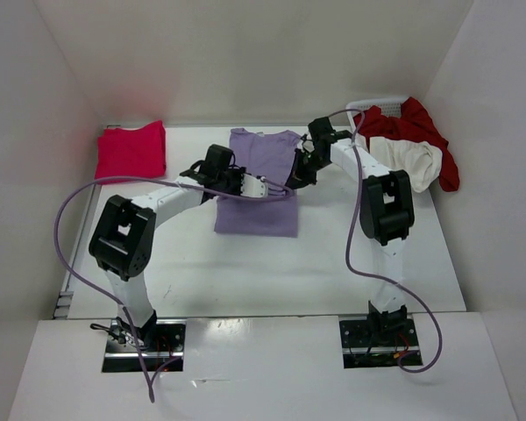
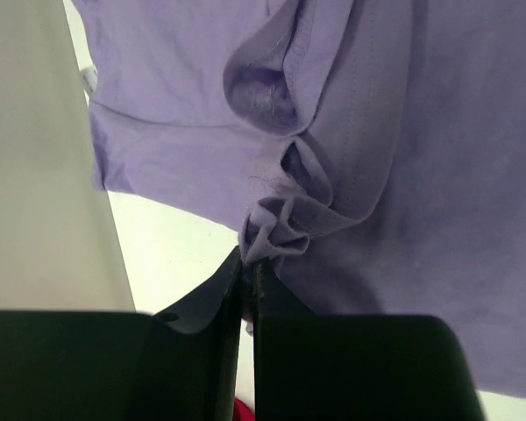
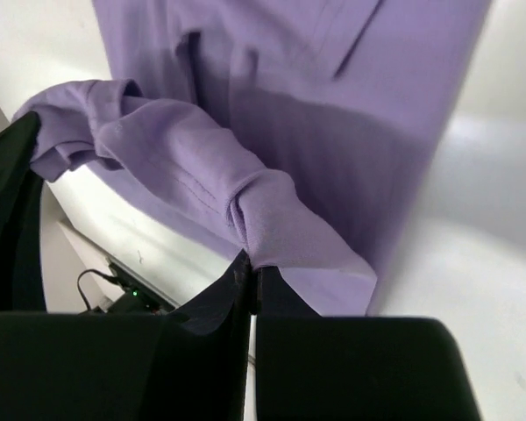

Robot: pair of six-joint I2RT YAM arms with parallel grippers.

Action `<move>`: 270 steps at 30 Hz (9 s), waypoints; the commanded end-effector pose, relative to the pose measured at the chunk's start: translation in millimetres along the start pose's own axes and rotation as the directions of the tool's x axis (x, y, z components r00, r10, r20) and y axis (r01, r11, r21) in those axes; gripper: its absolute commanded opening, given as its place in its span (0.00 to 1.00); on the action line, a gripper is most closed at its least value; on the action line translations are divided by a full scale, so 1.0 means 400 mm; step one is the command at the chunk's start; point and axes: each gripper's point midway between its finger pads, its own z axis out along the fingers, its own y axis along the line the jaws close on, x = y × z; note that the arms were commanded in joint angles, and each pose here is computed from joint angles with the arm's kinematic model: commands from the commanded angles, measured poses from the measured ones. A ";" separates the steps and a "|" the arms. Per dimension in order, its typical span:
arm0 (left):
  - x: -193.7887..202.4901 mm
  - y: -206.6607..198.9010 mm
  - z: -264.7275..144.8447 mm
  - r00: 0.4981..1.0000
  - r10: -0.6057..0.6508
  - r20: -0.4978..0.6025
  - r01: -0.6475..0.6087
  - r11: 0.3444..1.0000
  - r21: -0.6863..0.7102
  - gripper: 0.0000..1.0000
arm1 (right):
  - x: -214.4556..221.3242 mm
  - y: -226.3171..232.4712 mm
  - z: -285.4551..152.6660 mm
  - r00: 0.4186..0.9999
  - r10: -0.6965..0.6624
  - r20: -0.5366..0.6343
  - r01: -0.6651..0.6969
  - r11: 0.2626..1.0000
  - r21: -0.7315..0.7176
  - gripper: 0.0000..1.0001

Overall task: Fold and stack the t-shirts
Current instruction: Fold the folded rectangular tshirt in 1/3 of the way, then grab one side of the 2/3 rectangular tshirt with both arms, then fold the long partially folded tshirt into a neat square

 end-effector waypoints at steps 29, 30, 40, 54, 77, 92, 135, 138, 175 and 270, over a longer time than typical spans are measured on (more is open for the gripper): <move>0.174 0.136 0.040 0.970 -0.194 -0.145 0.130 0.923 -0.363 0.50 | -0.070 -0.009 -0.057 0.976 -0.204 0.079 0.198 0.977 0.075 0.08; 0.179 0.136 0.038 0.966 -0.208 -0.153 0.139 0.918 -0.371 0.52 | -0.045 0.001 -0.043 0.972 -0.227 0.062 0.223 0.972 0.072 0.05; 0.231 0.176 -0.092 0.904 -0.365 -0.224 0.256 0.879 -0.402 0.50 | -0.043 0.034 0.113 0.975 -0.213 0.070 0.204 0.973 0.108 0.00; 0.200 0.073 -0.096 0.938 -0.248 -0.242 0.201 0.958 -0.204 0.57 | -0.344 -0.028 0.129 0.944 -0.203 0.261 0.138 0.959 0.248 0.00; 0.029 -0.325 -0.140 0.987 0.160 0.006 -0.152 0.921 0.360 0.77 | 0.075 -0.110 -0.015 0.998 -0.062 0.028 0.058 0.988 0.141 0.63; 0.061 -0.349 -0.041 0.982 0.172 -0.078 -0.142 0.944 0.298 0.82 | 0.228 -0.116 0.076 0.994 0.063 -0.092 -0.061 0.998 0.025 0.65; -0.019 -0.481 -0.431 0.970 0.074 -0.232 0.086 0.788 0.610 0.00 | 0.667 -0.030 -0.169 0.917 -0.004 -0.399 0.067 0.987 0.143 0.00; -0.016 -0.501 -0.490 0.967 0.094 -0.237 0.091 0.743 0.664 0.00 | 0.715 -0.013 -0.208 0.898 -0.009 -0.440 0.083 0.985 0.149 0.00; -0.110 0.077 -0.180 0.929 -0.368 -0.038 0.369 0.929 0.020 0.00 | 0.265 -0.011 -0.245 0.982 -0.027 -0.185 0.028 1.000 0.004 0.00; 0.097 0.179 0.276 0.785 -0.616 -0.069 0.595 0.780 -0.194 0.53 | -0.044 -0.087 -0.088 0.953 -0.005 0.302 -0.047 0.985 0.167 0.00</move>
